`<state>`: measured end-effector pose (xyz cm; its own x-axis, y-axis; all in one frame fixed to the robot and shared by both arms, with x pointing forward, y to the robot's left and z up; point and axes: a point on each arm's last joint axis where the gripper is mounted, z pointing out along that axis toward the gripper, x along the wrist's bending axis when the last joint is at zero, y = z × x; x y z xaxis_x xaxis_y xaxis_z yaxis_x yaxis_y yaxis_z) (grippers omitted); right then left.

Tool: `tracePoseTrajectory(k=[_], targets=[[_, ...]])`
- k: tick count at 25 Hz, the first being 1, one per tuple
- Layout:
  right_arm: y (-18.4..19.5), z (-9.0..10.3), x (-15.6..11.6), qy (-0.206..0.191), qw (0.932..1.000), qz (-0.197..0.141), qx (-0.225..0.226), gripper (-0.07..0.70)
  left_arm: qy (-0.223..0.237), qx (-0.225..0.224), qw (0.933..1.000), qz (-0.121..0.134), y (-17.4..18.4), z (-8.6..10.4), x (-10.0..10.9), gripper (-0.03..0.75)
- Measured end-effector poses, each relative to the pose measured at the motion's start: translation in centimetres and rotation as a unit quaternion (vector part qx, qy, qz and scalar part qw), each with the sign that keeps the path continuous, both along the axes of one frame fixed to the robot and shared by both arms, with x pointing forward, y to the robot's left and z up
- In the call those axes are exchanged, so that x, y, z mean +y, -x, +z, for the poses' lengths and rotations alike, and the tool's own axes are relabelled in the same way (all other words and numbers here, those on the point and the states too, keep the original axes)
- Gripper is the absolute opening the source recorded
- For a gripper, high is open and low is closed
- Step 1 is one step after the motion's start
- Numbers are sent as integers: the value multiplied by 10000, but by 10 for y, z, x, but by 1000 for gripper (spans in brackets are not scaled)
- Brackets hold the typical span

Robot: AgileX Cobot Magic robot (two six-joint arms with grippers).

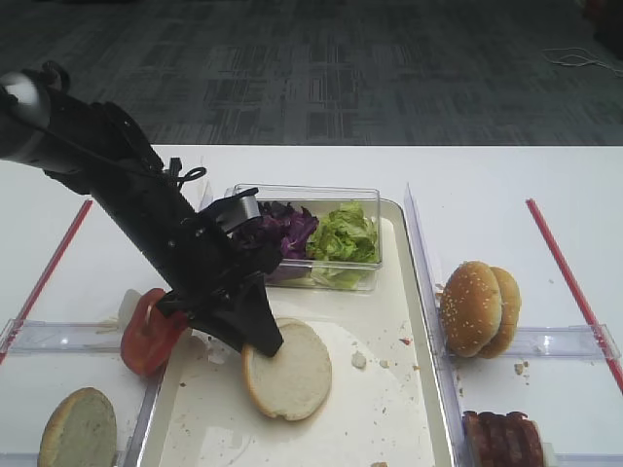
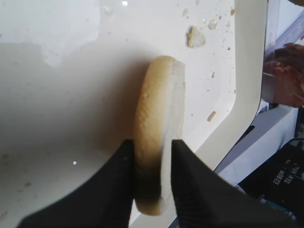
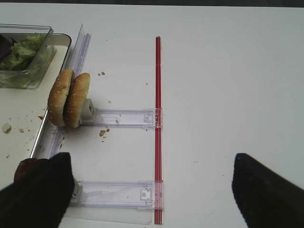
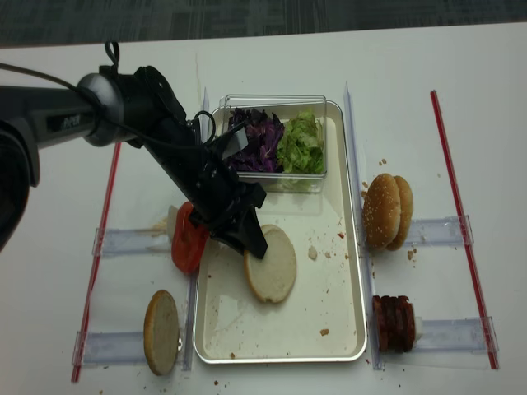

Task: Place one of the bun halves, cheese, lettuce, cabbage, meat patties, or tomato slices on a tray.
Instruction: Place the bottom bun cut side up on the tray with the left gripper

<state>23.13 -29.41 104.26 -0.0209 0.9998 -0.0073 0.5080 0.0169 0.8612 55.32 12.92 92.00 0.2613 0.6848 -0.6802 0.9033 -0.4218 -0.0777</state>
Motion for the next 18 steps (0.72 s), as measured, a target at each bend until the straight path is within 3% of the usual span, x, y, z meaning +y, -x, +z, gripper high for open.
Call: tracePoseTrajectory(k=[4,7,13,18], targets=[[0,0,0,8,10000,5,0,699,0,0,10000,0,0,0,0,211],[0,0,0,8,10000,5,0,699,4,-13,10000,0,-1,1,0,262],[0,0,0,8,10000,5,0,699,26,-229,9997,-33,-9,8,-2,474],[0,0,0,8,10000,5,0,699,-78,-234,9997,-29,-10,9,-1,574]])
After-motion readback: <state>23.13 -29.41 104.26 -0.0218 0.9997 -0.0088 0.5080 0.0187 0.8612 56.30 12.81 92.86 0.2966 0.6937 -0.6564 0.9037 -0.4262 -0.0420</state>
